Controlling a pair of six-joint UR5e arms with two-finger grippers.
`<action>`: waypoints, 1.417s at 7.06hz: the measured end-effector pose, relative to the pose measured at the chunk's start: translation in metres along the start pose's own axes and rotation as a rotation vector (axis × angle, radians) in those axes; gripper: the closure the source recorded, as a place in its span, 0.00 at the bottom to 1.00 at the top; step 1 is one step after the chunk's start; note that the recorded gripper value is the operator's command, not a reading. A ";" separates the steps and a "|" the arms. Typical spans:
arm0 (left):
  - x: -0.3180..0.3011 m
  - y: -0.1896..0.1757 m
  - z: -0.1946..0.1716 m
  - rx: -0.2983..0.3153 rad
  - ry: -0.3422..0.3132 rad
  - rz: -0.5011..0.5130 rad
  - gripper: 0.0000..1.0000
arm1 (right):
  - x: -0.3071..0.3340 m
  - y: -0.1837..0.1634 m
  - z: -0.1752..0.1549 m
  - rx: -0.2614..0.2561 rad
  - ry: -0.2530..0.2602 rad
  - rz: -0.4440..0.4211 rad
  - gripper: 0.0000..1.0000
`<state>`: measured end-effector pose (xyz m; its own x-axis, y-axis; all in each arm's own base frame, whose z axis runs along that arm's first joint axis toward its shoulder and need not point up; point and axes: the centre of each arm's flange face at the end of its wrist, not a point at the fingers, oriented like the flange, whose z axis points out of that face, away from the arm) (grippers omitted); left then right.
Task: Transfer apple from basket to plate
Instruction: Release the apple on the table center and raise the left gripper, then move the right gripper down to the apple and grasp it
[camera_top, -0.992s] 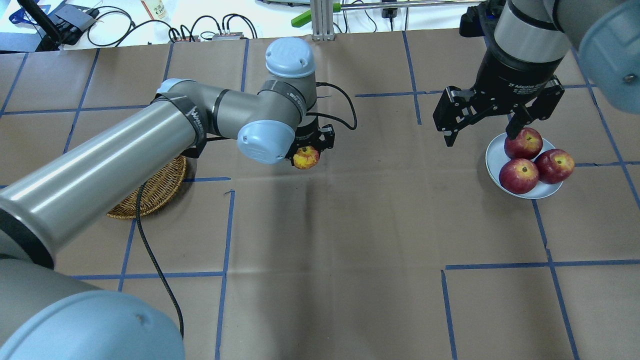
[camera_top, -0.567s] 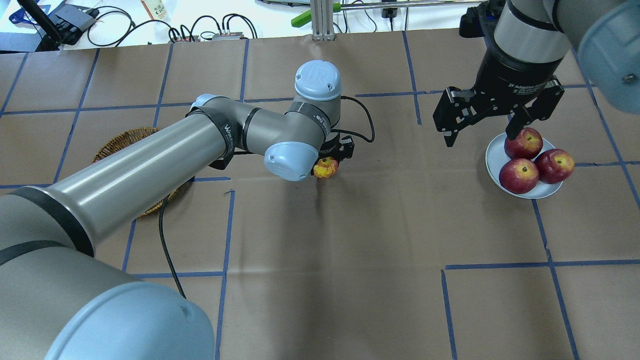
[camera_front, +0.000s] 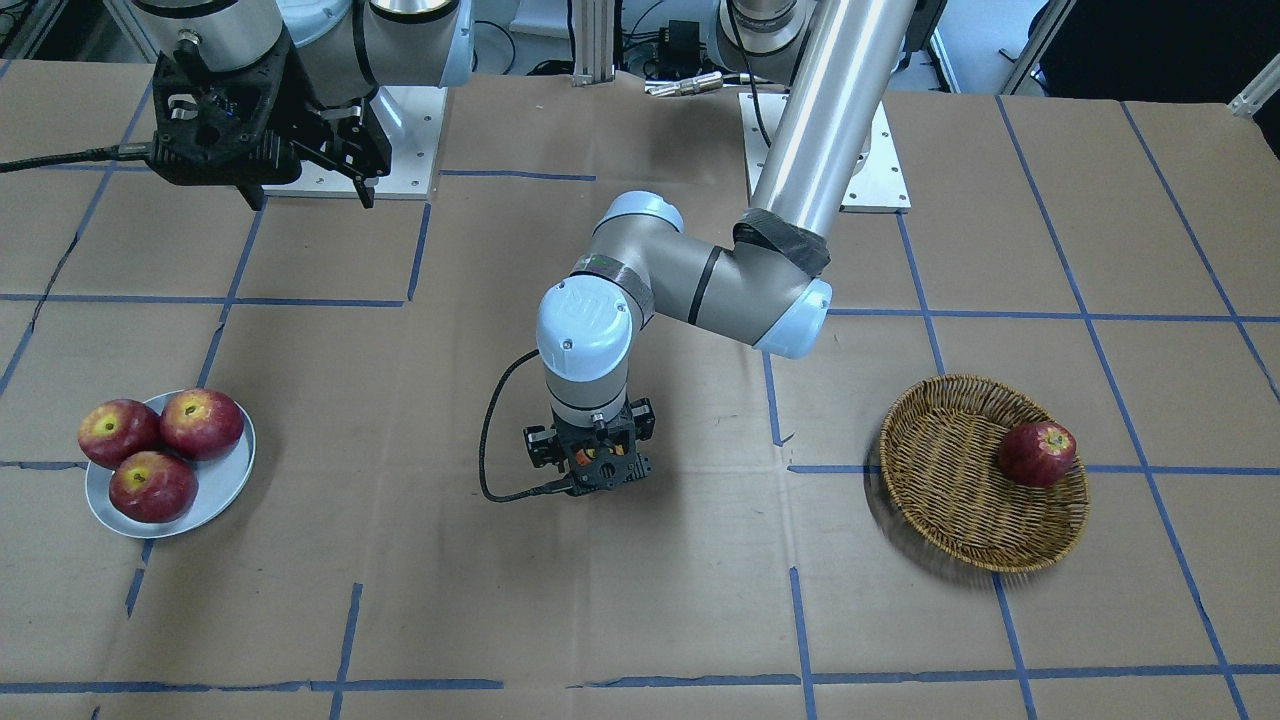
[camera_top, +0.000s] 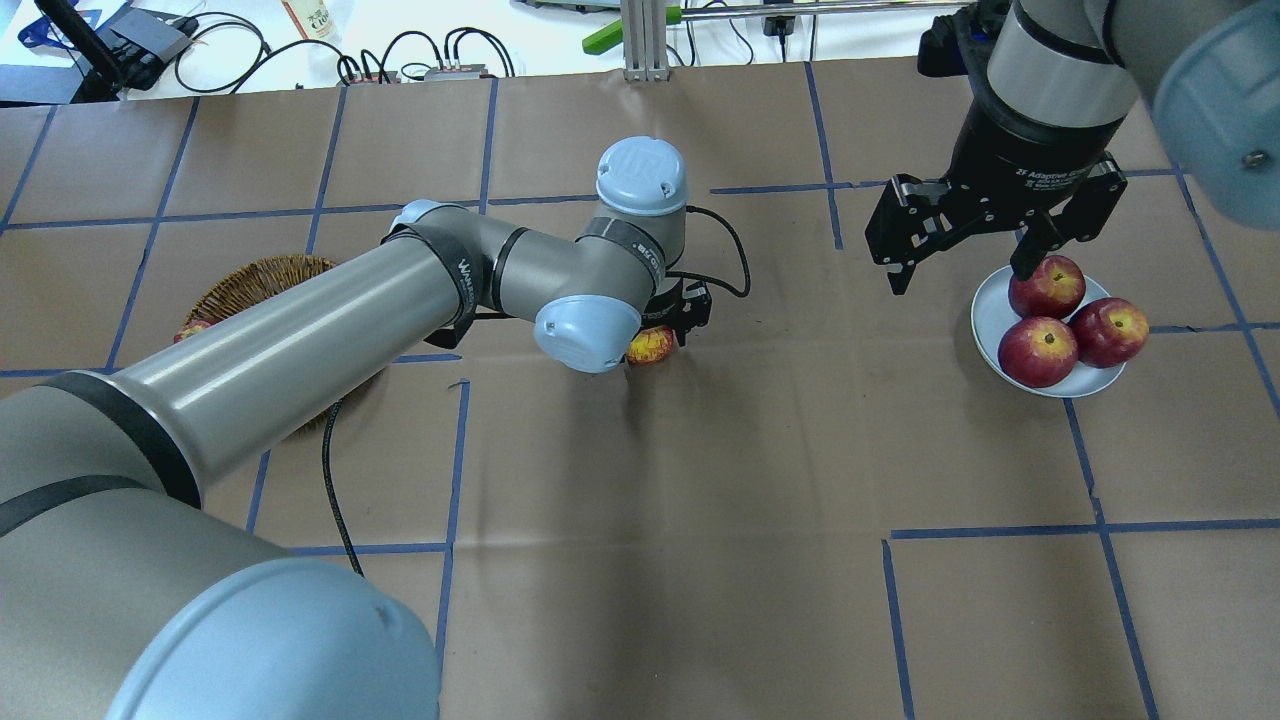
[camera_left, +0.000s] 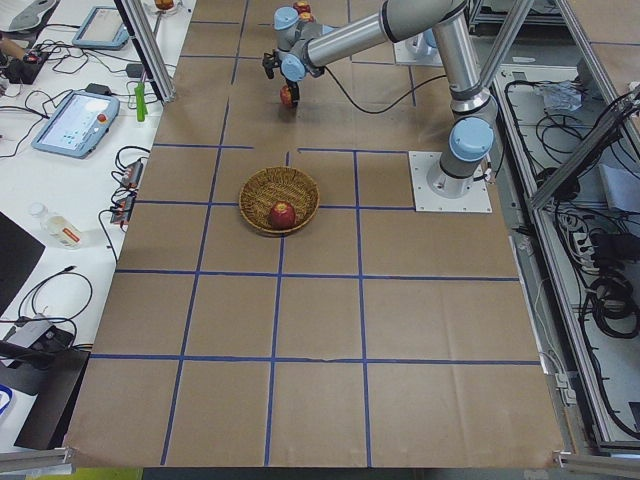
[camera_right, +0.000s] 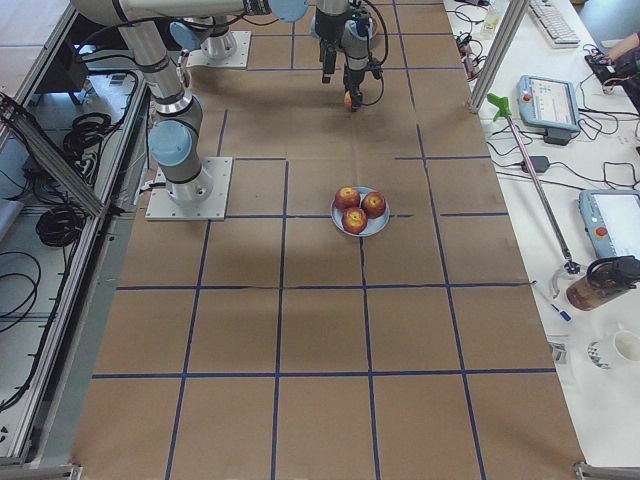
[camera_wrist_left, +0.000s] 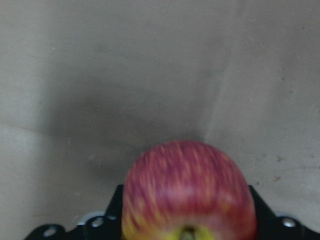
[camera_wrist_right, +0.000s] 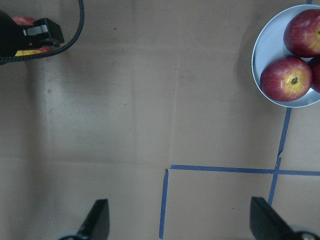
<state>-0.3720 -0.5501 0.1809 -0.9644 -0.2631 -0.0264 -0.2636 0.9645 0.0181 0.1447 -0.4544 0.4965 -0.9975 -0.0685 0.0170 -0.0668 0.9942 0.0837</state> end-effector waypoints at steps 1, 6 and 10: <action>0.000 0.000 -0.006 0.006 0.005 -0.005 0.01 | 0.000 0.000 0.000 0.000 0.000 -0.001 0.00; -0.118 -0.041 -0.209 0.036 0.018 0.123 0.01 | 0.000 -0.004 0.000 0.015 0.006 -0.002 0.00; -0.217 -0.018 -0.308 0.023 0.003 0.380 0.01 | -0.044 -0.048 0.031 0.079 0.004 0.026 0.00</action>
<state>-0.1649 -0.5176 0.4943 -0.9933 0.1137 -0.0193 0.1136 0.9935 0.0041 0.1913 -0.4965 0.4613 -0.9988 -0.0427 0.0225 -0.0426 0.9991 0.0045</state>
